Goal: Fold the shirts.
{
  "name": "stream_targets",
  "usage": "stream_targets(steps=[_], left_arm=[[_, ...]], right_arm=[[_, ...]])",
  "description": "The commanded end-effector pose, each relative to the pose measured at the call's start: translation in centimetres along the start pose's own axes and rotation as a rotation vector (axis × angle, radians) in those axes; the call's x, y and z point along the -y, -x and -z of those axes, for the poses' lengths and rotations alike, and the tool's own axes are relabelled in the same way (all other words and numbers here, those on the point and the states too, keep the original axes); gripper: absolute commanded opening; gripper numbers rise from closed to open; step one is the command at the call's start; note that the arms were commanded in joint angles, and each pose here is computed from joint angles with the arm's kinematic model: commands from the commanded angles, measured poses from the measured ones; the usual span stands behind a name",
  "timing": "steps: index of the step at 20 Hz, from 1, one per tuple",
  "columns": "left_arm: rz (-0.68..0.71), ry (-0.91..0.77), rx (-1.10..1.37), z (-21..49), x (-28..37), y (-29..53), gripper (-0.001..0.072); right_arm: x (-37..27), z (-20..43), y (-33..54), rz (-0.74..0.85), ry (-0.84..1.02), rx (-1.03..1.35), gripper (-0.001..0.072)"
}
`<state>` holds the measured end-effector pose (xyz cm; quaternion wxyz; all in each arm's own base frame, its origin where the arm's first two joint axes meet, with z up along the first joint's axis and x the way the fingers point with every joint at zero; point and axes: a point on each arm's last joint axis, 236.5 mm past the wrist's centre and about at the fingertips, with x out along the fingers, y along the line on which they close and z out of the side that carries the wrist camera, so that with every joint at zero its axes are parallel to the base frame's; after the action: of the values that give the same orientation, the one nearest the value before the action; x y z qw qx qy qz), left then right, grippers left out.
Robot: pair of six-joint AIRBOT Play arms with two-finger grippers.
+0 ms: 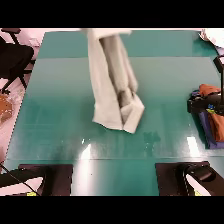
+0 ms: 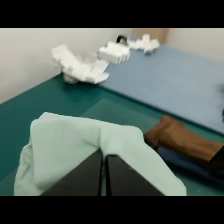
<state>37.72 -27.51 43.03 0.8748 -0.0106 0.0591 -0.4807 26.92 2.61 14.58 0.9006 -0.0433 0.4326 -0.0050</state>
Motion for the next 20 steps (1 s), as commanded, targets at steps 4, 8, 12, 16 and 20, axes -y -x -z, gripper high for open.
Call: stream_targets(steps=[4,8,12,16,20], left_arm=[[-0.354,-0.154,-0.73,19.9,-11.8,4.4,0.0024],[-0.579,-0.141,-0.917,26.1,-18.1,8.8,0.0024],[-0.686,-0.101,-0.96,29.4,-22.3,12.4,0.0025],[-0.739,-0.015,-1.054,33.3,-24.1,16.8,0.0024],[-0.752,0.09,-1.139,36.7,-24.0,20.2,0.0026]], right_arm=[[-1.6,-0.5,-0.9,-0.055,0.059,0.001,0.0409],[-2.4,1.4,-4.2,-0.05,0.11,-0.153,0.041],[-4.0,2.8,-7.1,-0.082,0.115,-0.262,0.0409],[-4.8,3.5,-8.6,-0.097,0.117,-0.314,0.0409],[-4.9,3.3,-8.9,-0.097,0.118,-0.305,0.041]])
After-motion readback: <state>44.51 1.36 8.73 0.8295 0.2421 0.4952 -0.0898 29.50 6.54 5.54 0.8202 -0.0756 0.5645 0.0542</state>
